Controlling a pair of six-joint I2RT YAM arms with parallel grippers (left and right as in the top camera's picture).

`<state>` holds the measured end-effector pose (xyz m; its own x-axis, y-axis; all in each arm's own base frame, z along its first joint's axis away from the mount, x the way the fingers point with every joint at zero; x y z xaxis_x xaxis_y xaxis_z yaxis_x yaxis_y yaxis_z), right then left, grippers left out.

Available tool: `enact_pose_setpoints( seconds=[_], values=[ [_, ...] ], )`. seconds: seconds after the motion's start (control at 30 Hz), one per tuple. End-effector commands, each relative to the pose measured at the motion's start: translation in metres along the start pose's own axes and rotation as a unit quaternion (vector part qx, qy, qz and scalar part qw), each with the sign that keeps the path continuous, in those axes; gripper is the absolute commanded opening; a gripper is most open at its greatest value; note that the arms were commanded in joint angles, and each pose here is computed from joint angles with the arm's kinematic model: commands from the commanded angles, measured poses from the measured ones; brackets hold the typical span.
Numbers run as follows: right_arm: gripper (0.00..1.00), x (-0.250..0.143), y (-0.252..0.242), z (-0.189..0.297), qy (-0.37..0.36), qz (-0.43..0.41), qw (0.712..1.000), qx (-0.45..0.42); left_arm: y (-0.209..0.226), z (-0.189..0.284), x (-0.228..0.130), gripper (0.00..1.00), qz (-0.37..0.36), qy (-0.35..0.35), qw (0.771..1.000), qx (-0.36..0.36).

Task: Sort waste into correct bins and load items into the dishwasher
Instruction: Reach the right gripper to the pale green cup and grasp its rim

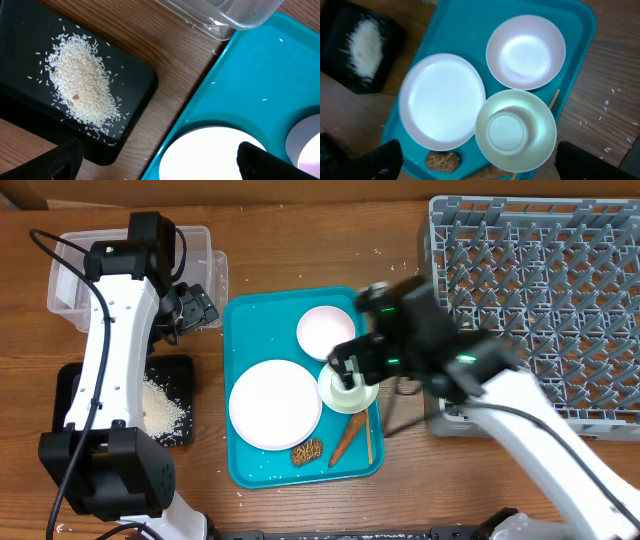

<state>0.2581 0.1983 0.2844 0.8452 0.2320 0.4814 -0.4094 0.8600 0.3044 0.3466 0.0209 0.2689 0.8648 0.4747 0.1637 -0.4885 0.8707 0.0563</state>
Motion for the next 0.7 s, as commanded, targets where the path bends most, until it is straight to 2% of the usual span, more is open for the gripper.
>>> enact_pose_setpoints(
  seconds=[0.0, 0.17, 0.27, 0.37, 0.67],
  values=[
    [1.0, 0.004, -0.005, -0.028, 0.017, 0.019, 0.997, -0.077, 0.001, 0.0, -0.001, 1.0, 0.008, -0.003, 1.0, 0.006],
    [1.0, -0.004, -0.005, -0.062, 0.081, 0.01, 0.996, -0.04, 0.001, 0.0, -0.001, 1.0, 0.008, -0.003, 1.0, 0.006],
    [1.0, -0.009, 0.002, -0.067, 0.108, 0.002, 0.994, 0.017, 0.001, 0.0, -0.001, 1.0, 0.008, -0.003, 1.0, 0.006],
    [1.0, -0.011, 0.004, -0.068, 0.12, -0.001, 0.992, 0.037, 0.001, 0.0, -0.001, 1.0, 0.008, -0.003, 1.0, 0.006],
    [1.0, -0.027, -0.018, -0.097, 0.167, -0.003, 0.984, -0.059, 0.001, 0.0, -0.001, 1.0, 0.008, -0.003, 1.0, 0.006]
  ],
)
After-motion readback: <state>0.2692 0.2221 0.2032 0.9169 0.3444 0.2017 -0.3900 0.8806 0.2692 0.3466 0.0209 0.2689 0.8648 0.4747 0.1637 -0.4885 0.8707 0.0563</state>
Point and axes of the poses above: each gripper's point midway between its finger pads, its own z axis back along the fingers, its own y axis along the line the jaws close on, x = y × z, the point moved 10 cm from there along z, back along the fingers, and after that the axes turned 5 degrees about -z, right-handed, at the moved point
